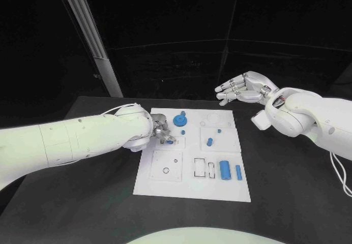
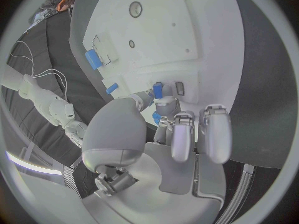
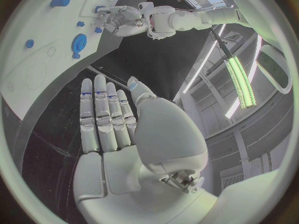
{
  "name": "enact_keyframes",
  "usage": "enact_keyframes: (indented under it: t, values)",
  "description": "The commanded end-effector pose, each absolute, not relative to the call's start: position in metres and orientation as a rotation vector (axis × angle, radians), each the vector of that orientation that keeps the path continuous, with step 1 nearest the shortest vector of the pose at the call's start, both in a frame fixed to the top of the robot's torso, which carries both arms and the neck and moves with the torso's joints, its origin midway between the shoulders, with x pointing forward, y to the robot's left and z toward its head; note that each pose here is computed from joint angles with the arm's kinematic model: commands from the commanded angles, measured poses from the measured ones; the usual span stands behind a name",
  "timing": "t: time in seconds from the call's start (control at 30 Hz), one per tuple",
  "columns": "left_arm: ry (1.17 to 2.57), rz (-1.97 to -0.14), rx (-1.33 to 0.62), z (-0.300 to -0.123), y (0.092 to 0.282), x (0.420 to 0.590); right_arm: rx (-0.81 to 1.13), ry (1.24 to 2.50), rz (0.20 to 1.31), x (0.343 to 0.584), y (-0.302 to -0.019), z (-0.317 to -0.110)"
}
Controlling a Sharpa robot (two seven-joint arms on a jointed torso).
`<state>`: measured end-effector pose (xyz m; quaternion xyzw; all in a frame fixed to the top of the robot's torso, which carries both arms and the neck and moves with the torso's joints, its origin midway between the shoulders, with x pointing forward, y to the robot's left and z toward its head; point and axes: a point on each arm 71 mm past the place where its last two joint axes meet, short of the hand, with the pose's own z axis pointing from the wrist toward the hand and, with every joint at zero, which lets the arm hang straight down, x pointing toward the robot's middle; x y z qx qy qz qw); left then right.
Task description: Assemble the parts on the task board
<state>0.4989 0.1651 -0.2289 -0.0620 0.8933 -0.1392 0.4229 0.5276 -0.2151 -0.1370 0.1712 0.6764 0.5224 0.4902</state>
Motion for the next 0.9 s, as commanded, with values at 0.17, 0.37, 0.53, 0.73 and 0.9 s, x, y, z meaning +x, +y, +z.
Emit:
enact_keyframes:
  t: [0.17, 0.37, 0.53, 0.73, 0.9]
  values:
    - [2.31, -0.348, -0.146, -0.236, 0.1595, 0.4977, 0.405, 1.646, 1.283, 0.5276, -0.2128, -0.1357]
    - [2.333, -0.338, -0.13, -0.2374, 0.1553, 0.5, 0.404, 1.649, 1.284, 0.5277, -0.2122, -0.1359]
    - [2.343, -0.332, -0.122, -0.2379, 0.1532, 0.5015, 0.403, 1.652, 1.286, 0.5275, -0.2115, -0.136]
    - [2.347, -0.324, -0.12, -0.2382, 0.153, 0.5032, 0.403, 1.653, 1.287, 0.5276, -0.2114, -0.1361]
    - [2.343, -0.321, -0.125, -0.2381, 0.1532, 0.5046, 0.401, 1.655, 1.288, 0.5277, -0.2107, -0.1362]
